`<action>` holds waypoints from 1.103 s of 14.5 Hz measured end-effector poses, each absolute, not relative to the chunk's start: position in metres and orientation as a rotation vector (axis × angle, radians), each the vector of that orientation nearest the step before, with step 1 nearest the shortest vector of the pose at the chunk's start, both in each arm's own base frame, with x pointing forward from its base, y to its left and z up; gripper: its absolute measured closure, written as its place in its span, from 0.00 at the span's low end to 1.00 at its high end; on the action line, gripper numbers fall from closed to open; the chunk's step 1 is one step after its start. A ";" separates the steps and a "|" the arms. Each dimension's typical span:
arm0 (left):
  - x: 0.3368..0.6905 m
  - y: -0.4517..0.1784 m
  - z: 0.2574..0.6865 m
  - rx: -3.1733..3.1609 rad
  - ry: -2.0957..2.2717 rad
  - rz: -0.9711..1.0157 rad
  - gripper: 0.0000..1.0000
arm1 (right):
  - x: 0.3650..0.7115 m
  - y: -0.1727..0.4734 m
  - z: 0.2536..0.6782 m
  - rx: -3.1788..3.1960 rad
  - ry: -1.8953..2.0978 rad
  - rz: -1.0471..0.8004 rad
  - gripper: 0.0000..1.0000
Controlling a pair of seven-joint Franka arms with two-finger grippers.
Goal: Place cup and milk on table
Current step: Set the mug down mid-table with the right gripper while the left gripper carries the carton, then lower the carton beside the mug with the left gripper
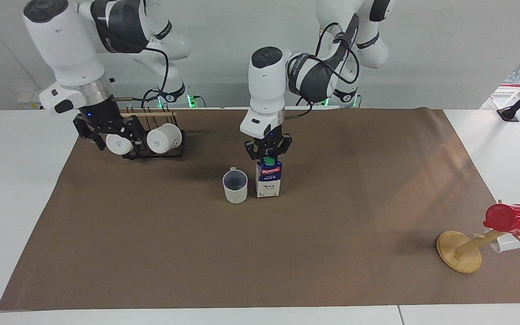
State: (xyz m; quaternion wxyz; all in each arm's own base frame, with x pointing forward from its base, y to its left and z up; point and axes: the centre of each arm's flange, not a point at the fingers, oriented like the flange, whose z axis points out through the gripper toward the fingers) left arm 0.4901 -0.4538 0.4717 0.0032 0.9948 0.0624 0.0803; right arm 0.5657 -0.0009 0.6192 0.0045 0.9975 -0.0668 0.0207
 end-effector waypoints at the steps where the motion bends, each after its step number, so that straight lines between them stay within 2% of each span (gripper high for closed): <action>1: 0.491 -0.455 0.473 3.109 0.195 0.264 0.60 | 0.560 -0.010 0.629 3.115 -0.225 0.026 0.00; 4: 0.492 -0.455 0.470 3.109 0.195 0.264 0.60 | 0.545 -0.035 0.638 3.105 -0.228 -0.067 0.00; 14: 0.493 -0.451 0.458 3.147 0.179 0.275 0.60 | 0.544 -0.035 0.638 3.107 -0.205 -0.071 0.00; 16: 0.493 -0.451 0.457 3.149 0.179 0.274 0.42 | 0.545 -0.031 0.637 3.108 -0.192 -0.071 0.00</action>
